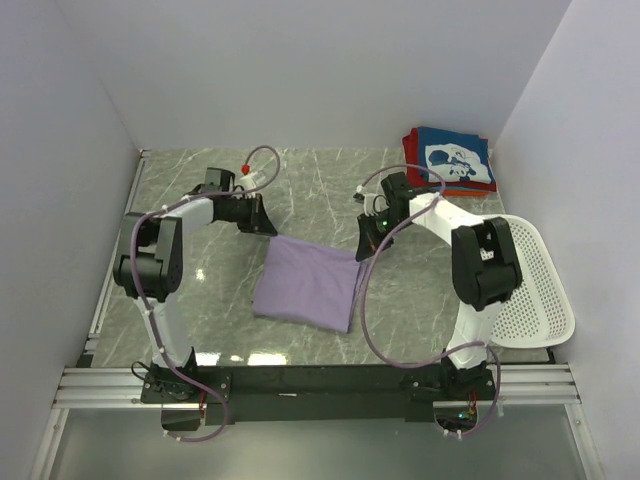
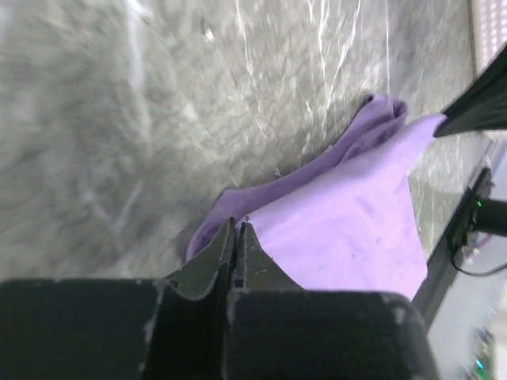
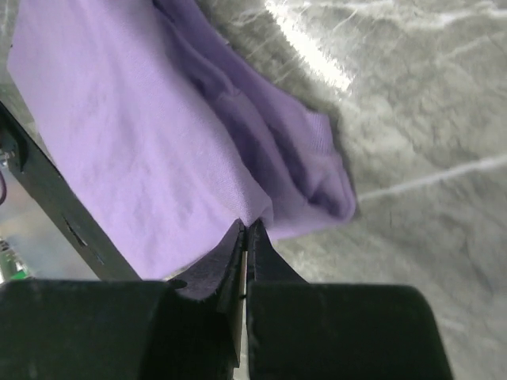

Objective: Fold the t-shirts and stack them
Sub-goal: Fold the tshirt

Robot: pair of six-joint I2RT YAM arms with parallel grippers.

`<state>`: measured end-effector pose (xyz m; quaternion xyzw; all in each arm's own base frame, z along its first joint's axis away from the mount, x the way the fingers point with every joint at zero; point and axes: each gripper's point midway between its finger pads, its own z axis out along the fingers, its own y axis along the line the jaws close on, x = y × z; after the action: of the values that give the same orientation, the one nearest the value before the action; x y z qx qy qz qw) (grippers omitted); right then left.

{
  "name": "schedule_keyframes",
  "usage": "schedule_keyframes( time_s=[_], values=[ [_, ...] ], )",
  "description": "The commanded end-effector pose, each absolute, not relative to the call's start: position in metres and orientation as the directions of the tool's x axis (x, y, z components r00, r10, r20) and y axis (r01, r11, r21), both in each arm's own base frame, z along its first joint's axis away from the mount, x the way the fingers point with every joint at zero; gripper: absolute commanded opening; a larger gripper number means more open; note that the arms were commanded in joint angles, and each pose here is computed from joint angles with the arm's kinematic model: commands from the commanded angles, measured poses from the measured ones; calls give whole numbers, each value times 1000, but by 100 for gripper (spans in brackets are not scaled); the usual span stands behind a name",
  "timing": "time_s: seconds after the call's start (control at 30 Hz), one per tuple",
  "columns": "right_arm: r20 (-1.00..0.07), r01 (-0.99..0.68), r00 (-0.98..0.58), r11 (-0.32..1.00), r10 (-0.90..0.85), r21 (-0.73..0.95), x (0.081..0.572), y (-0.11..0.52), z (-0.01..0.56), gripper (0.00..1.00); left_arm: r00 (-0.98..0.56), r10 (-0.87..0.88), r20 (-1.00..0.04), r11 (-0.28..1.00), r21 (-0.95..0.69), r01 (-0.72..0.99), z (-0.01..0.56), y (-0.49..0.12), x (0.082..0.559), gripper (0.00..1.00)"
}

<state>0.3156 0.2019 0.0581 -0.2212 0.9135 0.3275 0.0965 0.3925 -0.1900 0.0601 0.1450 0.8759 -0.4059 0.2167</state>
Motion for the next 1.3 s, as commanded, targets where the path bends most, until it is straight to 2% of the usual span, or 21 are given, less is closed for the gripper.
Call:
schedule_keyframes(
  time_s=[0.0,0.27,0.63,0.83,0.87,0.9,0.93,0.97,1.0,1.03,1.07,1.13,1.17,1.27],
  values=[
    [-402,-511,-851,710,-338,485,320,188,81,0,-783,57,-620,660,-565,496,97,-175,408,1],
    [-396,-442,-870,819,-293,366,339,159,66,0,-783,37,-621,751,-500,431,78,-149,421,1],
    [-379,-344,-896,901,-231,265,395,150,28,0,-795,8,-606,793,-481,375,49,-142,453,1],
    [-411,-347,-882,909,-232,231,424,152,34,0,-794,3,-607,784,-492,379,47,-145,464,3],
    [-425,-355,-875,903,-231,241,430,155,42,3,-789,4,-614,782,-490,385,51,-145,466,7],
    [-427,-359,-874,900,-232,246,430,156,46,11,-781,2,-624,779,-489,392,56,-144,467,13],
    [-436,-363,-870,898,-231,249,429,157,57,21,-772,-6,-636,763,-501,407,64,-145,467,26],
    [-448,-368,-865,893,-227,259,428,159,64,41,-747,-24,-664,759,-499,418,82,-140,468,31],
    [-464,-368,-858,892,-218,262,427,159,73,47,-746,-39,-665,751,-512,418,87,-139,463,40],
    [-518,-385,-829,886,-209,259,428,160,97,52,-737,-46,-674,719,-534,444,98,-141,457,44],
    [-528,-401,-823,872,-207,282,421,164,105,58,-703,-54,-709,710,-522,472,121,-139,454,48],
    [-583,-434,-791,842,-185,321,414,172,136,62,-707,-59,-705,663,-558,500,133,-149,435,57],
    [-584,-463,-793,796,-175,390,403,184,143,69,-672,-68,-737,639,-550,538,153,-154,429,61],
    [-571,-465,-813,713,-110,525,385,206,159,80,-710,-86,-699,553,-626,549,161,-181,400,74]
  ],
)
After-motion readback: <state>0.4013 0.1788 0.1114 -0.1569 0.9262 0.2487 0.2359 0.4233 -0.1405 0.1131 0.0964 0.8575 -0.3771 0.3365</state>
